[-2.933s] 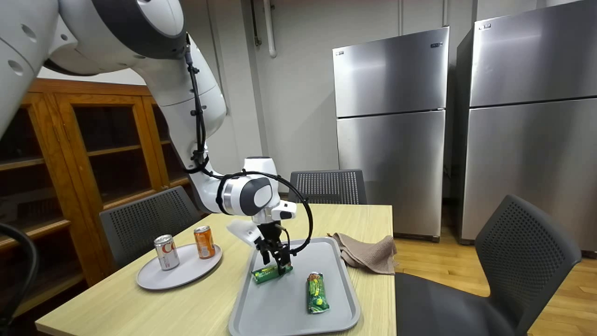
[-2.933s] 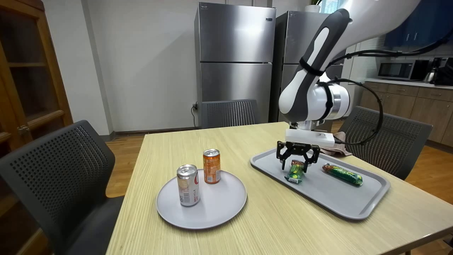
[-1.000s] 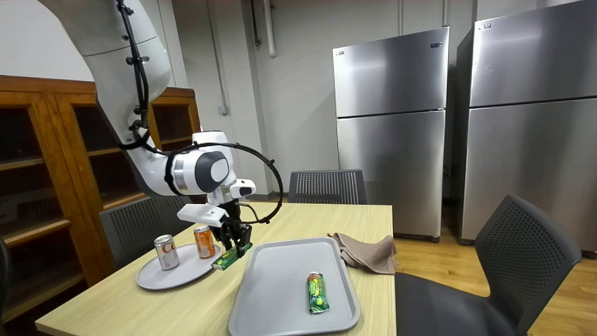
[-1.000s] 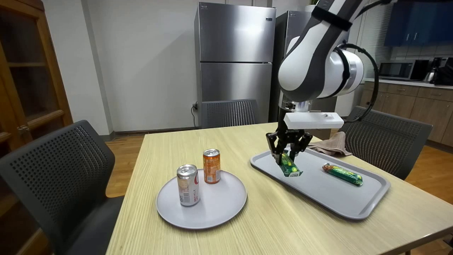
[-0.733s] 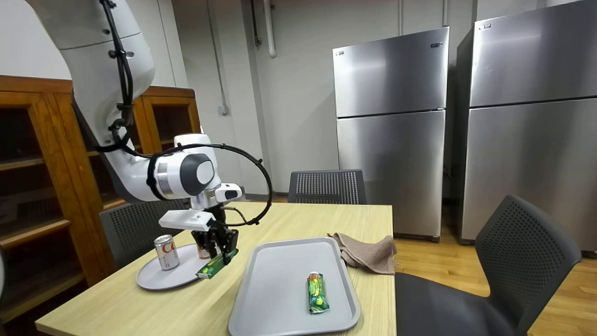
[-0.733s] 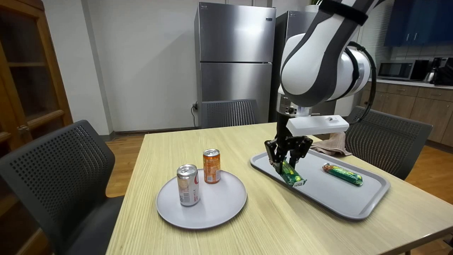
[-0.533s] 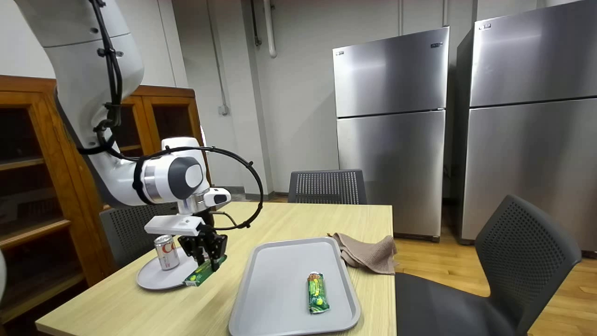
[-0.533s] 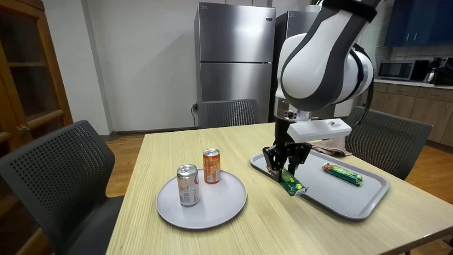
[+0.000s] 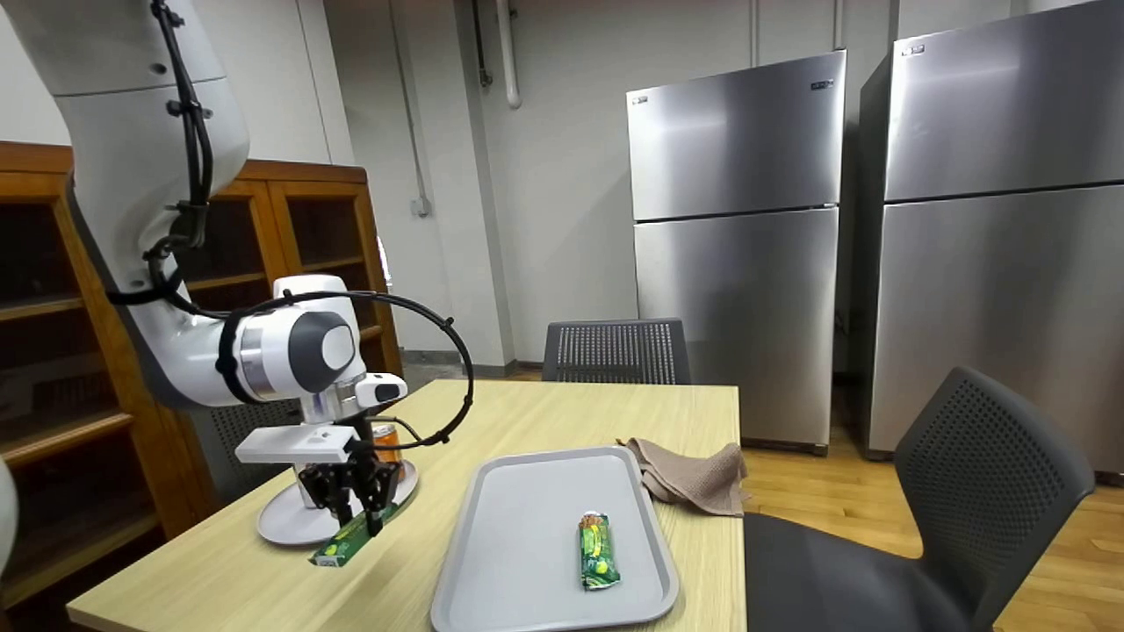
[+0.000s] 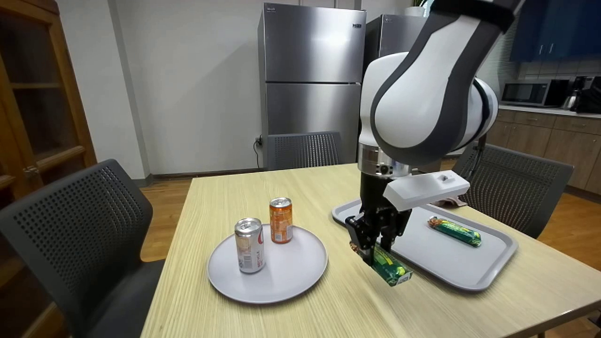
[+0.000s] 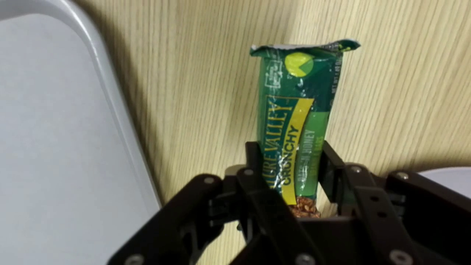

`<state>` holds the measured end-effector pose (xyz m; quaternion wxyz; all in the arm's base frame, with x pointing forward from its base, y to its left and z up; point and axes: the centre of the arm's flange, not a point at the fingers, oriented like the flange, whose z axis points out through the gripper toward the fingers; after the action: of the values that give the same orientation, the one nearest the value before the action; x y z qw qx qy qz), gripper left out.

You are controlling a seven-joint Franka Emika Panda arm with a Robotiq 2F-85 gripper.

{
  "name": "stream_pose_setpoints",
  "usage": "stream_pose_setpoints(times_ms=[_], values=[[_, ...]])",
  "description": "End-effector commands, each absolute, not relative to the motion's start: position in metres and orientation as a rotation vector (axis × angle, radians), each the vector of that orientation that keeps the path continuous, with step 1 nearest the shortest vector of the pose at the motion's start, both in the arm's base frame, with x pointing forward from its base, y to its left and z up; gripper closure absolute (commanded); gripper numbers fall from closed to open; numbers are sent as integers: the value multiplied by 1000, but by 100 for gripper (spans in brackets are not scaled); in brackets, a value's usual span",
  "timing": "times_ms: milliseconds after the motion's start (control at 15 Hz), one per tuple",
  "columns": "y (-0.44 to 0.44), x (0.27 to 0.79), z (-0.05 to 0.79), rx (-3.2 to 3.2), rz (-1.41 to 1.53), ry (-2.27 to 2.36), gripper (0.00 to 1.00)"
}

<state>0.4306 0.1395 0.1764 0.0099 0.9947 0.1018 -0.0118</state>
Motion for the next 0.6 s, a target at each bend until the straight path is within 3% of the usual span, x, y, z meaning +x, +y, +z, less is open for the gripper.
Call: stream_pose_setpoints(times_ms=[0,533], values=[[147,424,167,3071,-72,397,84],[155,426,141,3038,-122,446,84]])
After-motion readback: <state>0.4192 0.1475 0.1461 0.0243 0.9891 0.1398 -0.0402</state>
